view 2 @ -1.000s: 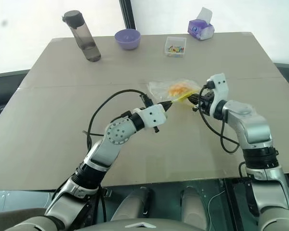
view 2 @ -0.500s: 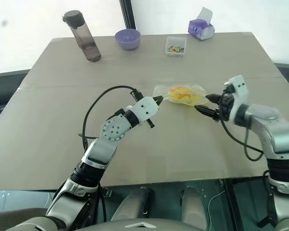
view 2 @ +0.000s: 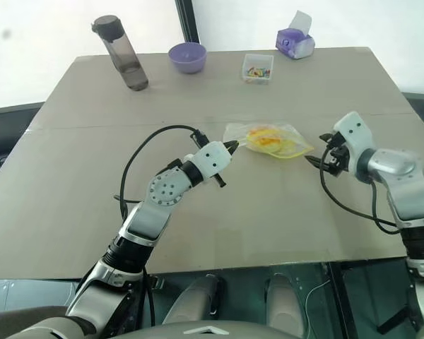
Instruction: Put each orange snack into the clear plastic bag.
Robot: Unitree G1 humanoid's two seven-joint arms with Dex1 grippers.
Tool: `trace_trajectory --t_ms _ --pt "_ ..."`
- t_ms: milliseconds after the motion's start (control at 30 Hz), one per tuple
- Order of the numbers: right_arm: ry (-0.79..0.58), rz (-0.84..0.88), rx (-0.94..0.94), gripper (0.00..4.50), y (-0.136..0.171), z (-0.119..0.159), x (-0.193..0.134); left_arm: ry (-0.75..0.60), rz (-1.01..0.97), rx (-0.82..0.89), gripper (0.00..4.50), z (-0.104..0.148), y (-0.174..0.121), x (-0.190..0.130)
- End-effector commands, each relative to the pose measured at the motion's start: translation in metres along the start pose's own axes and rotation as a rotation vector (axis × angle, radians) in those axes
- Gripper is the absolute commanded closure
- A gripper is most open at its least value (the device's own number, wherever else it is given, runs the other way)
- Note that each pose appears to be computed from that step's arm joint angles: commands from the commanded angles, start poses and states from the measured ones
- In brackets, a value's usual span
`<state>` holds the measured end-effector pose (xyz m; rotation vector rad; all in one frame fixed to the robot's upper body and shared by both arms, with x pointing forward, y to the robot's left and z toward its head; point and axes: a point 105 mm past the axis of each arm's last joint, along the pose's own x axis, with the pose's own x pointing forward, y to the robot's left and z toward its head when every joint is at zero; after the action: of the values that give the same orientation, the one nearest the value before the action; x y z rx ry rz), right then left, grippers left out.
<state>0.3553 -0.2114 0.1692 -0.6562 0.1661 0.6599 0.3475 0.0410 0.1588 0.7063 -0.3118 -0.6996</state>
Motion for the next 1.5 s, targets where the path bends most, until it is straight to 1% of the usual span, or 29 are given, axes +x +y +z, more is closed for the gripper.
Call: trace_trajectory --t_ms 33,100,233,267,333,433,533,633,700,767,867,1000,1100,1133,1167,1233,1300,1367,1400,1500 --pt "-0.065 -0.013 -0.043 1.70 -0.004 0.018 0.000 -0.039 0.008 0.020 4.50 0.009 0.004 0.001" --pt "-0.087 -0.008 -0.047 2.36 -0.003 0.024 -0.001 -0.038 0.008 0.022 4.50 0.009 0.004 0.000" --pt "-0.107 0.015 -0.042 4.40 0.000 0.029 -0.005 -0.036 0.009 0.024 4.50 0.008 0.004 0.000" --pt "-0.109 0.015 -0.043 4.47 -0.001 0.030 -0.005 -0.037 0.009 0.026 4.50 0.008 0.004 0.001" --pt "-0.110 0.001 -0.050 4.47 -0.004 0.031 -0.008 -0.056 0.014 0.032 4.50 0.012 0.006 0.003" --pt "-0.121 -0.062 -0.065 4.47 -0.019 0.035 -0.015 -0.117 0.032 0.027 4.50 0.026 0.012 0.005" --pt "-0.146 -0.116 -0.063 4.47 -0.034 0.044 -0.021 -0.179 0.042 0.061 4.50 0.043 0.019 0.006" --pt "-0.167 -0.163 -0.059 4.47 -0.046 0.051 -0.028 -0.244 0.087 0.072 4.50 0.063 0.032 0.008" --pt "-0.166 -0.185 -0.065 4.47 -0.049 0.051 -0.030 -0.258 0.105 0.071 4.50 0.067 0.037 0.009" --pt "-0.160 -0.198 -0.084 4.47 -0.051 0.050 -0.030 -0.254 0.103 0.075 4.50 0.065 0.037 0.010" --pt "-0.145 -0.203 -0.166 4.47 -0.051 0.053 -0.032 -0.246 0.082 0.088 4.50 0.062 0.033 0.011" --pt "-0.038 -0.139 -0.454 4.47 -0.044 0.061 -0.037 -0.247 0.075 0.093 4.50 0.062 0.032 0.011" --pt "-0.018 -0.103 -0.540 4.47 -0.049 0.071 -0.046 -0.251 0.064 0.101 4.50 0.063 0.031 0.010" --pt "-0.020 -0.101 -0.545 3.92 -0.052 0.074 -0.049 -0.251 0.062 0.101 4.50 0.063 0.031 0.010" --pt "-0.017 -0.098 -0.548 3.47 -0.053 0.075 -0.050 -0.250 0.061 0.100 4.50 0.063 0.030 0.010" --pt "0.039 -0.095 -0.588 2.72 -0.056 0.068 -0.051 -0.248 0.057 0.100 4.50 0.062 0.028 0.010" --pt "0.114 -0.020 -0.606 2.26 -0.051 0.055 -0.055 -0.246 0.055 0.099 4.50 0.061 0.028 0.011" --pt "0.098 -0.010 -0.588 2.26 -0.051 0.059 -0.057 -0.244 0.055 0.101 4.50 0.062 0.027 0.011" --pt "0.072 -0.007 -0.579 2.26 -0.050 0.065 -0.058 -0.244 0.055 0.102 4.50 0.062 0.027 0.011" --pt "-0.065 0.086 -0.510 2.26 -0.029 0.100 -0.057 -0.244 0.055 0.106 4.50 0.063 0.025 0.010"
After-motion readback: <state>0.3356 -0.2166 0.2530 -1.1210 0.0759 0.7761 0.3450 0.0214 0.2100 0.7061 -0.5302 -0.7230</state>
